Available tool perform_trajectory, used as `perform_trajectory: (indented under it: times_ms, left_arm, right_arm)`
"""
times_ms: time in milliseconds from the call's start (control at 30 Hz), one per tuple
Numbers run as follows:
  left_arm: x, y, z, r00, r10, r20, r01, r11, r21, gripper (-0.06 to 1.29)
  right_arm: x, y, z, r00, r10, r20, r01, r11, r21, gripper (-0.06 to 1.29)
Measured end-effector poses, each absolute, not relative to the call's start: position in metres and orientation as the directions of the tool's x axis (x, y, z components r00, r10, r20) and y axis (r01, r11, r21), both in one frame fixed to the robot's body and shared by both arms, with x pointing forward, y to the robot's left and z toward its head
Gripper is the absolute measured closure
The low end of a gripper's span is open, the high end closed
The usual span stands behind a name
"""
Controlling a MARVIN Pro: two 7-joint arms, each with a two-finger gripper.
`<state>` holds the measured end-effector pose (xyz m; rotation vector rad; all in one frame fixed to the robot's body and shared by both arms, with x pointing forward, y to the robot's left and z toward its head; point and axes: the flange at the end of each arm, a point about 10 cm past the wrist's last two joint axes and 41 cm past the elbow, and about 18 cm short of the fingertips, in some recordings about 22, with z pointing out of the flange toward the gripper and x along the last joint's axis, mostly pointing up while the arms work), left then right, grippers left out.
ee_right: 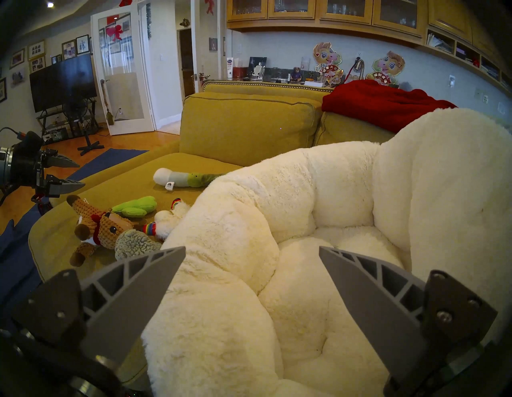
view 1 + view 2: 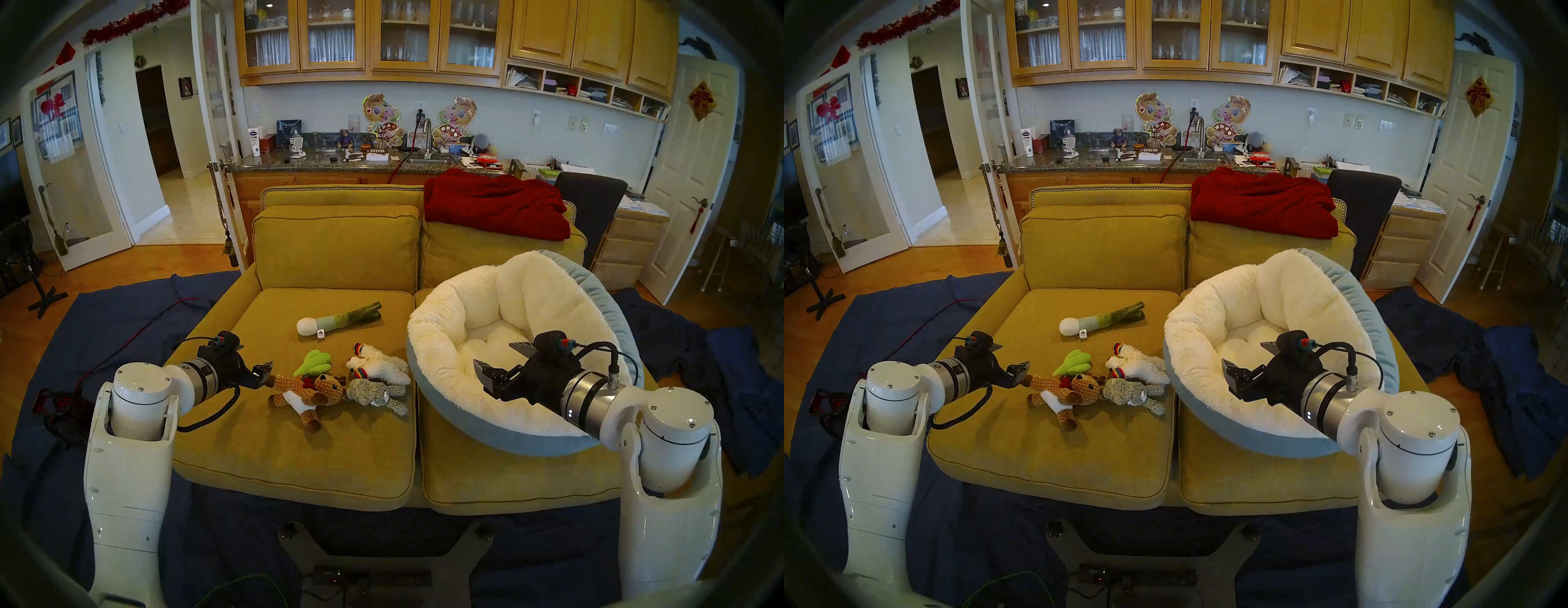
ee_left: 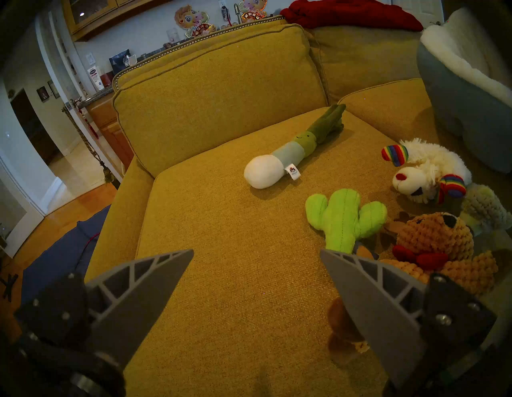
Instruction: Put toys into dog bed
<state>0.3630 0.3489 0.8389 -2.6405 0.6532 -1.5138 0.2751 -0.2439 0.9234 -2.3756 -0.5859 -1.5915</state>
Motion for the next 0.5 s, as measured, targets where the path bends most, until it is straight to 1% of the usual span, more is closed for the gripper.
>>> perform_trajectory:
  times_ms: [500]
  left_arm:
    - [0.3625, 0.3491, 0.8378, 0.442, -0.37, 0.818, -0.341, -0.912, -0.228, 0.0]
  right_arm:
    - [0.275, -0.2441, 0.9224, 0.336, 0.202, 0.92, 0.443, -0.896, 0.035, -0.03]
